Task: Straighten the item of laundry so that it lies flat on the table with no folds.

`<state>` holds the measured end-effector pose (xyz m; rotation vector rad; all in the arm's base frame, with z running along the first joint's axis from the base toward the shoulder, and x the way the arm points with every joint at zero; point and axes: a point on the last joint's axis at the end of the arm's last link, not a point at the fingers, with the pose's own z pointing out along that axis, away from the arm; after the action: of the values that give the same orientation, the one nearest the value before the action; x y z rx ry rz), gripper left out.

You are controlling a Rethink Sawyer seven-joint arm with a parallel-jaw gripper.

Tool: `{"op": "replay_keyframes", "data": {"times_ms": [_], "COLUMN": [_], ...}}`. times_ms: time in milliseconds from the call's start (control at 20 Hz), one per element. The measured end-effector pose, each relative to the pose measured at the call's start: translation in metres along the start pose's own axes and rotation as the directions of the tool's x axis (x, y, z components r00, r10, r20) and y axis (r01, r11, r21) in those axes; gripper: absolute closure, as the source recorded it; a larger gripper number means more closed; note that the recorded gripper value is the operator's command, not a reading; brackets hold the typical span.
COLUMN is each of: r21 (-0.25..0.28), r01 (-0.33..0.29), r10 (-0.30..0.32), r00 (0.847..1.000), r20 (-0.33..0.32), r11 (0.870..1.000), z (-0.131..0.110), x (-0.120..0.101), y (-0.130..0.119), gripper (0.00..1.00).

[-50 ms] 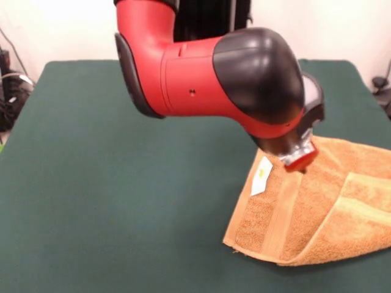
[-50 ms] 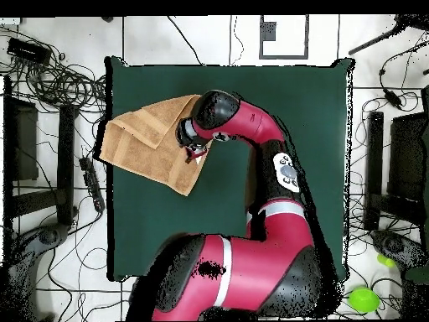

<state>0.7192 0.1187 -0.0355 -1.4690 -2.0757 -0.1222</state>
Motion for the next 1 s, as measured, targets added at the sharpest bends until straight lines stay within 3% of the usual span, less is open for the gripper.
{"op": "replay_keyframes", "data": {"times_ms": [250, 450, 700, 850, 1000], "r21": [-0.02, -0.007, 0.092, 0.115, 0.175], "r01": [-0.002, 0.013, 0.038, 0.048, 0.078], "r10": [0.001, -0.013, -0.041, -0.052, -0.092], "r00": [0.999, 1.0, 0.999, 0.998, 0.993], "r20": [-0.039, -0.028, 0.02, 0.027, 0.077], "r11": [1.0, 1.0, 0.995, 0.992, 0.982], "z": [0.007, 0.015, 0.045, 0.042, 0.042], "x": [0.01, 0.014, 0.008, 0.01, 0.015], "y": [0.006, 0.008, 0.002, 0.006, 0.013], "gripper": [0.0, 0.0, 0.0, 0.0, 0.0]}}
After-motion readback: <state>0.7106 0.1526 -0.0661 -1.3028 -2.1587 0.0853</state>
